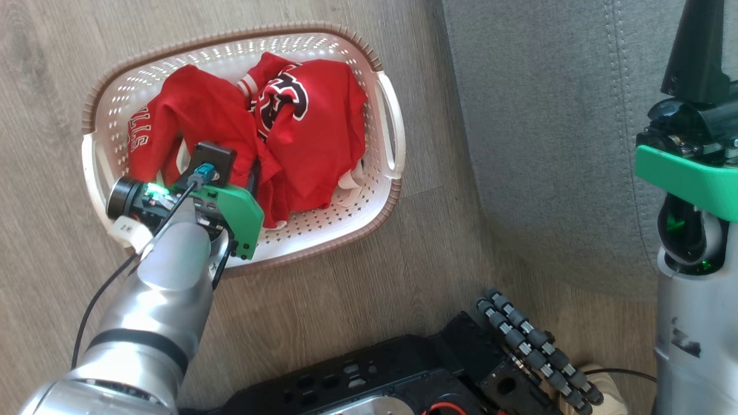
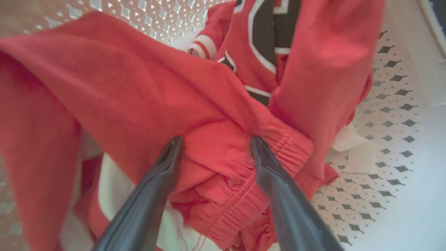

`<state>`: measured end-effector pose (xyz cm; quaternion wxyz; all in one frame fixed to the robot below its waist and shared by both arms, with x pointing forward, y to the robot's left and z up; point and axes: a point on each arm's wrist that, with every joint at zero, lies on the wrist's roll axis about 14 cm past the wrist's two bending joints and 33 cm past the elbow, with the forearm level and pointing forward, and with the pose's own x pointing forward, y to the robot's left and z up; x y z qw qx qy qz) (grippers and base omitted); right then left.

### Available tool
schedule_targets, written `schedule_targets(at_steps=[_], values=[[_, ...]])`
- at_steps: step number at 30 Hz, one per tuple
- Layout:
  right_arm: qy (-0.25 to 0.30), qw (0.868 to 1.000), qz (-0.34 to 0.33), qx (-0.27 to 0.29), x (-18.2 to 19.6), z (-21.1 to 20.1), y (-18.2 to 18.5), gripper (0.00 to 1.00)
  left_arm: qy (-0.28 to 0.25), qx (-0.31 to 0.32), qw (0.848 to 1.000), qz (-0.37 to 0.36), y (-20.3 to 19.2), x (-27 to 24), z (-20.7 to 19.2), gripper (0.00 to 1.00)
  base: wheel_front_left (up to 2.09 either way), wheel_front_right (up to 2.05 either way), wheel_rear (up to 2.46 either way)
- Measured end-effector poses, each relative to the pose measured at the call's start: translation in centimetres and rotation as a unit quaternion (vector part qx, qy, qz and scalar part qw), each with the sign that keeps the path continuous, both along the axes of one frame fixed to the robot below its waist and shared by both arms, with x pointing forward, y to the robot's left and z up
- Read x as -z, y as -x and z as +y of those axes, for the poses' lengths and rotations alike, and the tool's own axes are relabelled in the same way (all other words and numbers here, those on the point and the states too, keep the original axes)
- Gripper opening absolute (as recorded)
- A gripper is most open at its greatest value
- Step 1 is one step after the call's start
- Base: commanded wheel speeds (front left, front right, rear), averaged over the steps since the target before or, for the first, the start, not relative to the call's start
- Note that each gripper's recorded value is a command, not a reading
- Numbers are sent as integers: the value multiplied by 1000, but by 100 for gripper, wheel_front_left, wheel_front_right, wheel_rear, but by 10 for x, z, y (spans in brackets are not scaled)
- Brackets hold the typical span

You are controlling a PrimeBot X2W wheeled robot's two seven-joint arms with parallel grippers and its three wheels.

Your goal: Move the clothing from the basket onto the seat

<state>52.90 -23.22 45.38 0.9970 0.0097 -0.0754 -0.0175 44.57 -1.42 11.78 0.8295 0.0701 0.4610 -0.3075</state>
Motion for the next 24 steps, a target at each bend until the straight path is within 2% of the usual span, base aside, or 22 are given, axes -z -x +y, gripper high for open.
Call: schedule_targets(at_steps=[4,5,6,7,8,18,24], values=[[0,1000,0,0,-1,0,1,100,-13,13,1000,7,2,2,0,100,0,0,0],[0,1000,0,0,-1,0,1,100,-15,16,1000,9,3,2,-1,94,0,0,0],[-2,1000,-1,0,-2,0,1,100,-19,21,1000,13,5,3,-1,45,0,0,0],[-4,1000,-1,0,-2,0,1,100,-24,28,999,17,7,4,-1,10,0,0,0],[-3,1000,-2,0,-3,0,1,100,-27,32,999,22,9,5,-1,0,0,0,0],[-4,1000,-7,-1,-8,0,2,100,-36,42,998,22,10,1,1,0,0,0,0],[-11,1000,-17,-4,-17,3,2,100,-11,28,999,-16,-8,-20,-3,0,0,0,0]])
